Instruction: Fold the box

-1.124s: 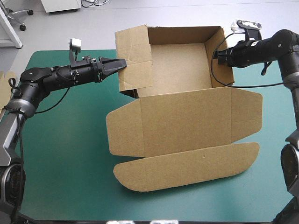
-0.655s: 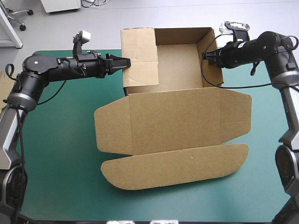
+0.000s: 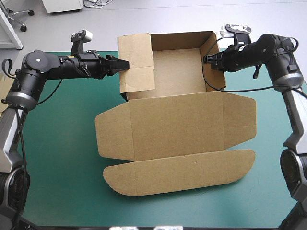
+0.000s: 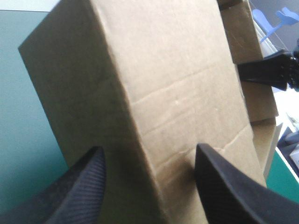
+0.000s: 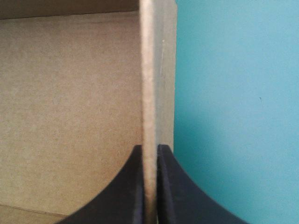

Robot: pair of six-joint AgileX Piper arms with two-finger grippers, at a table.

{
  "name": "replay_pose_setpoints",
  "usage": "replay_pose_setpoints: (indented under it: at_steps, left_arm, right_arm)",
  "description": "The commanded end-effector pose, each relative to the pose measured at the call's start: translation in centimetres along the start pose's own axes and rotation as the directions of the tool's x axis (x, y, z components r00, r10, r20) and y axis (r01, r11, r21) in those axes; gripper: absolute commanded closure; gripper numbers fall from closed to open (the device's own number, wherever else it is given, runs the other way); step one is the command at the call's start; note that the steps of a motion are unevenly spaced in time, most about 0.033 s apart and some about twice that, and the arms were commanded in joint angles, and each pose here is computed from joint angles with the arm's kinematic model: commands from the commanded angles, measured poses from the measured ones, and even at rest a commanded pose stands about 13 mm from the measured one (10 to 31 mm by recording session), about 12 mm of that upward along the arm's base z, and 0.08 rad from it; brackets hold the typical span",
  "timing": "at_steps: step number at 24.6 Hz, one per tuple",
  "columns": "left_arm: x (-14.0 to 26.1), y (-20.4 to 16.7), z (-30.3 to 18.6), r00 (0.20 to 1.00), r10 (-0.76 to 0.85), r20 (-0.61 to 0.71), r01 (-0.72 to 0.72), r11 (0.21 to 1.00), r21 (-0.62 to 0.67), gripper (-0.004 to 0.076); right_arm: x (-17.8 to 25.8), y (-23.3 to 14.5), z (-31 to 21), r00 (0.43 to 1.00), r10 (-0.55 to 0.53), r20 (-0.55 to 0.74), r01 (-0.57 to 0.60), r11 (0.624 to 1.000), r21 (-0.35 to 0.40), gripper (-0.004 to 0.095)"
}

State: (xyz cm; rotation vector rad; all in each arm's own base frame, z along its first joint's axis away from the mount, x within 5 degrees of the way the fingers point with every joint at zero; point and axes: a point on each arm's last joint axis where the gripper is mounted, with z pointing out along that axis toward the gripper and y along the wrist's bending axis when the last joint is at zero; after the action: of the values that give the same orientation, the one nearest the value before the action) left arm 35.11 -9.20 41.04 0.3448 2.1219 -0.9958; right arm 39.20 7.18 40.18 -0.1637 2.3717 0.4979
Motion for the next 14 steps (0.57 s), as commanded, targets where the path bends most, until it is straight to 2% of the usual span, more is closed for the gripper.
replay_pose_setpoints:
  at_steps: [1, 8, 14]
  left_arm:
    - [-1.9, -1.8, -1.2, 0.998, 0.012, 0.054, -0.012, 1.000, -0.007, 0.0307]
    - [-3.3, -1.5, -0.6, 0.999, -0.040, 0.010, 0.040, 0.998, -0.042, 0.0307]
    - [-2.5, -1.3, 1.1, 0.995, -0.021, -0.092, 0.008, 0.990, -0.142, 0.0307]
  right_arm:
    - [-1.2, 1.5, -3.1, 0.991, 0.028, 0.128, -0.021, 0.998, -0.051, 0.0936]
    - [-0.9, 2.8, -2.3, 0.993, 0.016, 0.116, -0.013, 0.999, -0.032, 0.0935]
    - [-1.1, 2.6, -1.2, 0.989, 0.078, 0.123, -0.073, 0.996, -0.046, 0.0935]
